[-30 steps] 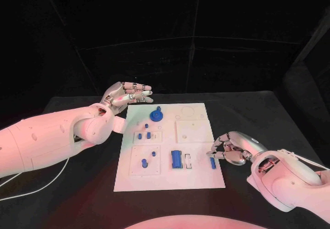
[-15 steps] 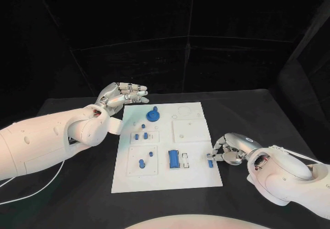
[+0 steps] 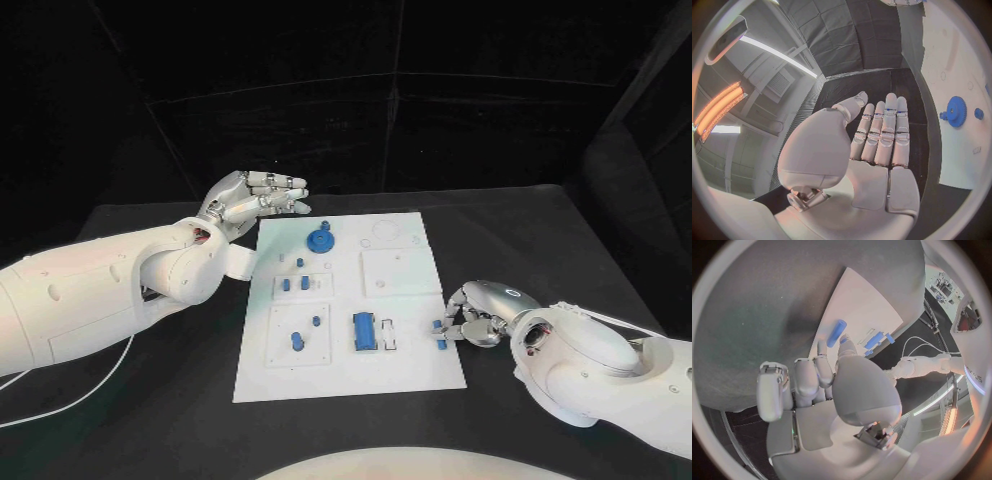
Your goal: Assemble the parts on the task board
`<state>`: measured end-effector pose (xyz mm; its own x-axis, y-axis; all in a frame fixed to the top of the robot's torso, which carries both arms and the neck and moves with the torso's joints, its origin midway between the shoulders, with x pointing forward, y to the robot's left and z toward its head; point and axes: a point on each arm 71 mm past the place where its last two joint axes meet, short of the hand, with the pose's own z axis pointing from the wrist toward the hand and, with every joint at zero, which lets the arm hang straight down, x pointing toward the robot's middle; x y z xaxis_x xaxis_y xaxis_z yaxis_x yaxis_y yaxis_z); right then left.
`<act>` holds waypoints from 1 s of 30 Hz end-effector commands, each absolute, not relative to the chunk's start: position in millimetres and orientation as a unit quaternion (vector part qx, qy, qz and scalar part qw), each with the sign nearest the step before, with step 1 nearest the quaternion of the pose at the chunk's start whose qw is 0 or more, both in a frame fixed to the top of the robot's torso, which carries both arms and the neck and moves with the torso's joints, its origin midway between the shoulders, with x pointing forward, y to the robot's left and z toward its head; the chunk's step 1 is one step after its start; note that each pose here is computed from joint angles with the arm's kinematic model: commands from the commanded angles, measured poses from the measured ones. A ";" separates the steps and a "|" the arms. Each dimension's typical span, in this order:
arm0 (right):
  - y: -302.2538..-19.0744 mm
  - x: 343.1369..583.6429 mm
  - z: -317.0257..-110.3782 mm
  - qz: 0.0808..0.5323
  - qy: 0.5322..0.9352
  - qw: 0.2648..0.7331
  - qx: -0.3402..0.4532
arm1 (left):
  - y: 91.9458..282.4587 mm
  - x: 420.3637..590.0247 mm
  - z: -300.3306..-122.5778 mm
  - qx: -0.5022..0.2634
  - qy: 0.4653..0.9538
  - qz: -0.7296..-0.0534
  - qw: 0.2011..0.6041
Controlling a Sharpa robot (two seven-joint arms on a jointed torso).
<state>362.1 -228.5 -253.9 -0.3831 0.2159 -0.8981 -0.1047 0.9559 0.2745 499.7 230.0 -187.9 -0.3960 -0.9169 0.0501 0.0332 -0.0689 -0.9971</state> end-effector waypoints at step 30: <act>-208.7 360.8 -254.2 0.099 0.816 0.568 -0.041 | 232.3 499.7 -187.1 -0.392 0.562 -0.624 0.376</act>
